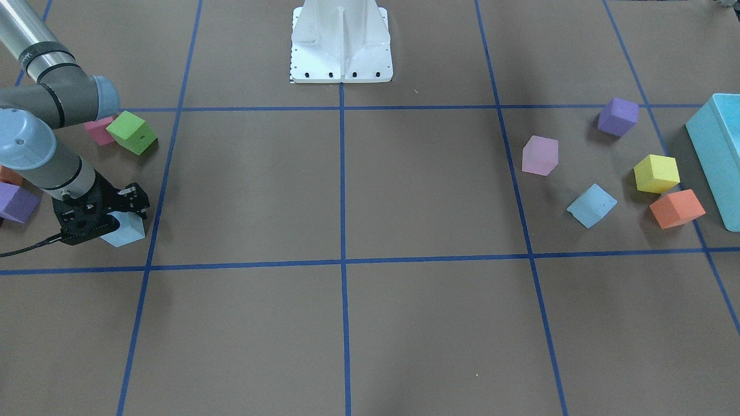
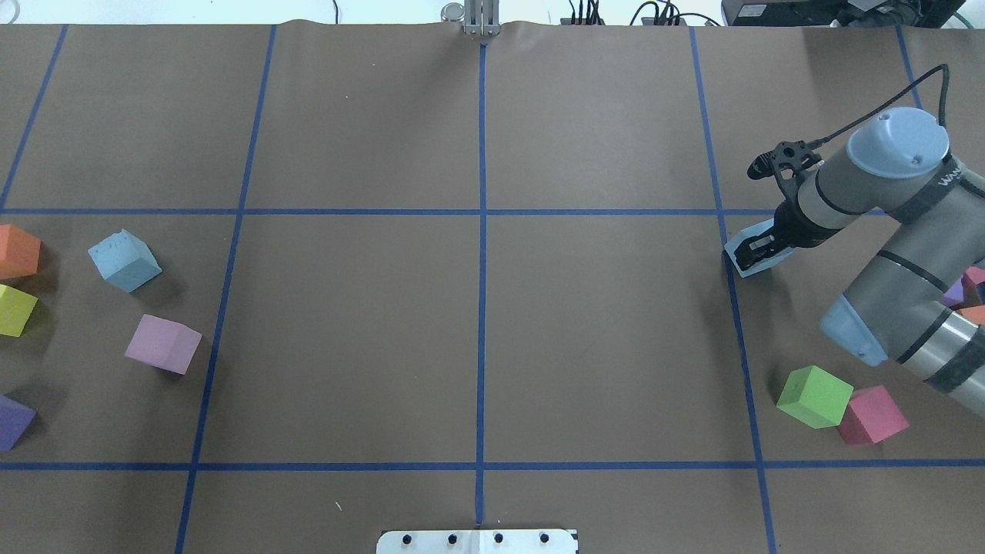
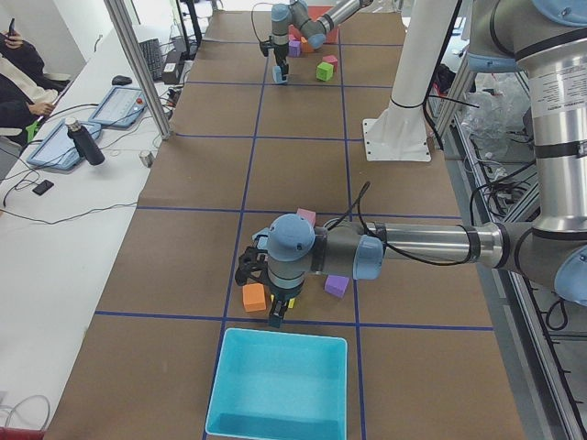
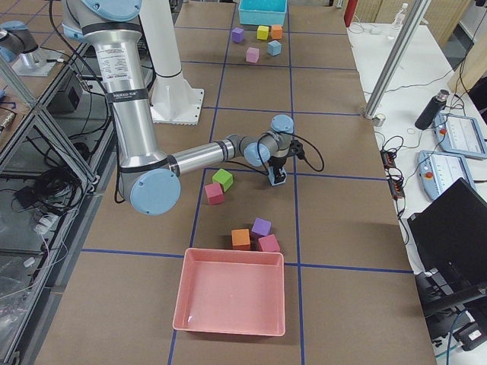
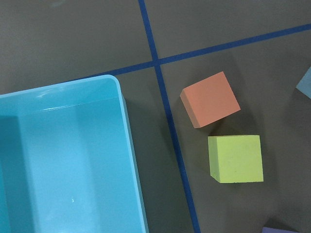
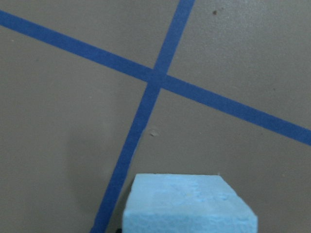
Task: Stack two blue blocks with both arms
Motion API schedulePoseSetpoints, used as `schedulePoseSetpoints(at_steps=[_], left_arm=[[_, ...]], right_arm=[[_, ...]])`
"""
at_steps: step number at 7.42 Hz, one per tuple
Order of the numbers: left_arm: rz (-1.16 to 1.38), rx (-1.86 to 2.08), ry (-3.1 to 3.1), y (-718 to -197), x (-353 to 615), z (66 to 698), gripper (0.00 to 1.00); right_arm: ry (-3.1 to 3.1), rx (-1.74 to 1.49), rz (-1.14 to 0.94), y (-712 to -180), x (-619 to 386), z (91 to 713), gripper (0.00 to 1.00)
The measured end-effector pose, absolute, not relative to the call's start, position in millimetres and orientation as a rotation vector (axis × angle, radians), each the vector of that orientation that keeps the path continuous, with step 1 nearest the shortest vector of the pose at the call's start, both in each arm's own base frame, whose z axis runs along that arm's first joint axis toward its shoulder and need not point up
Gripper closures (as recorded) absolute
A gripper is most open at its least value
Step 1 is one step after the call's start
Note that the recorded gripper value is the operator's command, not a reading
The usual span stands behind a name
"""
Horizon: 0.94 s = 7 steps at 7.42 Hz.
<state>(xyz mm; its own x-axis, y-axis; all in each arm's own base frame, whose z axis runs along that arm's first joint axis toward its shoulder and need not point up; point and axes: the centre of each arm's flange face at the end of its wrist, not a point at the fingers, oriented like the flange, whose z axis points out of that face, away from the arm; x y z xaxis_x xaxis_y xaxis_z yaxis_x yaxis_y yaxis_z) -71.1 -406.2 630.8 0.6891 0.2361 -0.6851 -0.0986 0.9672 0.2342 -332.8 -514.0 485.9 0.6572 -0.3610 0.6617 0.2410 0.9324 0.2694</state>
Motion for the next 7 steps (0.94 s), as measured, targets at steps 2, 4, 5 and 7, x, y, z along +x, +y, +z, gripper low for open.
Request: schedulePoseSetpoints(at_steps=[2, 4, 5, 7], left_arm=[[0.188, 0.183, 0.790, -405.6, -71.1, 631.4, 0.02], [0.188, 0.181, 0.790, -405.0, -71.0, 632.8, 0.02], [0.188, 0.180, 0.790, -404.8, -71.0, 633.1, 0.02], [0.187, 0.179, 0.790, -404.7, -71.0, 633.9, 0.02]], right_arm=[[-0.807, 0.133, -0.267, -532.1, -375.6, 408.3, 0.98], [-0.843, 0.088, -0.128, -517.6, -455.4, 314.3, 0.96], [-0.854, 0.074, -0.052, -503.1, -500.9, 272.9, 0.94], [-0.829, 0.033, 0.032, -475.9, -580.7, 212.7, 0.84]])
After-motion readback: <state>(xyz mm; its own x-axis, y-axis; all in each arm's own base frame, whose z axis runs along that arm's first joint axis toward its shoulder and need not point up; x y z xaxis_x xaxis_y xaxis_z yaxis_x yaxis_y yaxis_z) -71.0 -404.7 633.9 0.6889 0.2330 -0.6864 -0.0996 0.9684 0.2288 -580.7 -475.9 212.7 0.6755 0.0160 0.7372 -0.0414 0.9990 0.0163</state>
